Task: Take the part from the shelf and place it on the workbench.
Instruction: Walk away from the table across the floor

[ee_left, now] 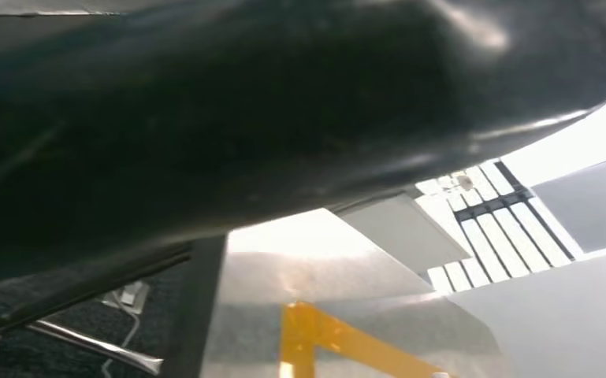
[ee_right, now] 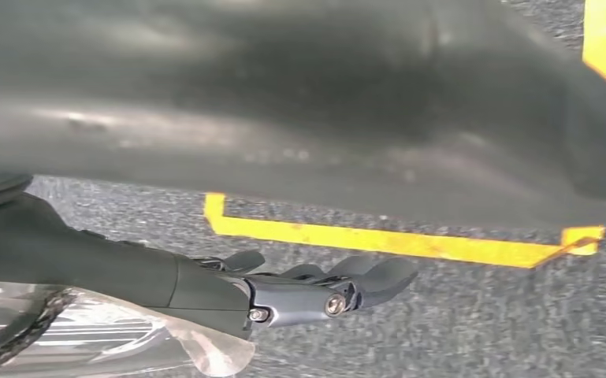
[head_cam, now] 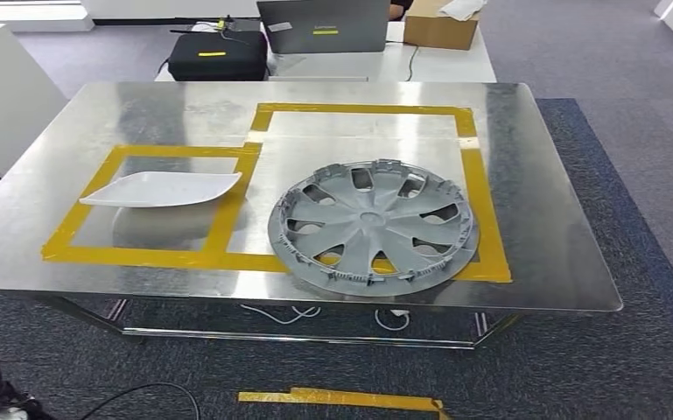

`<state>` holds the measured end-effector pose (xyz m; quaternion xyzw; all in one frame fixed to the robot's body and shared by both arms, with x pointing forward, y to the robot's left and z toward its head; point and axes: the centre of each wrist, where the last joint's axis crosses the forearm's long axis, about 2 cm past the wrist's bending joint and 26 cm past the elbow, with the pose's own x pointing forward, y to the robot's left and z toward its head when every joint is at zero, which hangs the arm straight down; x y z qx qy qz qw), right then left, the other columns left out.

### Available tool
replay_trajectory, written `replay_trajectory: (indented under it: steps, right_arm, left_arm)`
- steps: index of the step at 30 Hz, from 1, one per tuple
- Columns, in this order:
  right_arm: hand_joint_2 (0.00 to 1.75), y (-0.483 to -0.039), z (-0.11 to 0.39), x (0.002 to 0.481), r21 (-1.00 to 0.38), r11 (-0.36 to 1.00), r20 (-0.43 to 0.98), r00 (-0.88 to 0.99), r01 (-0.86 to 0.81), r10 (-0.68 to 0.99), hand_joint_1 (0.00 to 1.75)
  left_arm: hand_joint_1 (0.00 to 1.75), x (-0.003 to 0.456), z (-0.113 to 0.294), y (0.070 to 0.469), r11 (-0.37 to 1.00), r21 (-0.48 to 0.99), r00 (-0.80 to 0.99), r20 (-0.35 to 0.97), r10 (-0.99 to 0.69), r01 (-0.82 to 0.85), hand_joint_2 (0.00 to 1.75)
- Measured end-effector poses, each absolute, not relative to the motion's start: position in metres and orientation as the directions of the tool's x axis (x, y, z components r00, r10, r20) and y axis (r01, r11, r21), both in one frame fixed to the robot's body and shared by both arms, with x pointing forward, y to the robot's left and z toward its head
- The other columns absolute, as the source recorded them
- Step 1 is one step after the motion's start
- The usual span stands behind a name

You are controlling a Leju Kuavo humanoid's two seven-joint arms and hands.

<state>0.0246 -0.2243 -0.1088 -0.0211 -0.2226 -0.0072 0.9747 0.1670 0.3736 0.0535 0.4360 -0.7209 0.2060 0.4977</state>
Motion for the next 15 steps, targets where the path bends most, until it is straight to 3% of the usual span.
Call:
replay_trajectory:
  steps: [15]
  right_arm:
    - [0.0, -0.225, -0.109, 0.022, -0.031, 0.998, 0.419, 0.907, 0.048, -0.031, 0.0]
  left_arm:
    - [0.0, 0.163, -0.003, 0.359, 0.604, 0.13, 0.002, 0.978, -0.208, -0.787, 0.0]
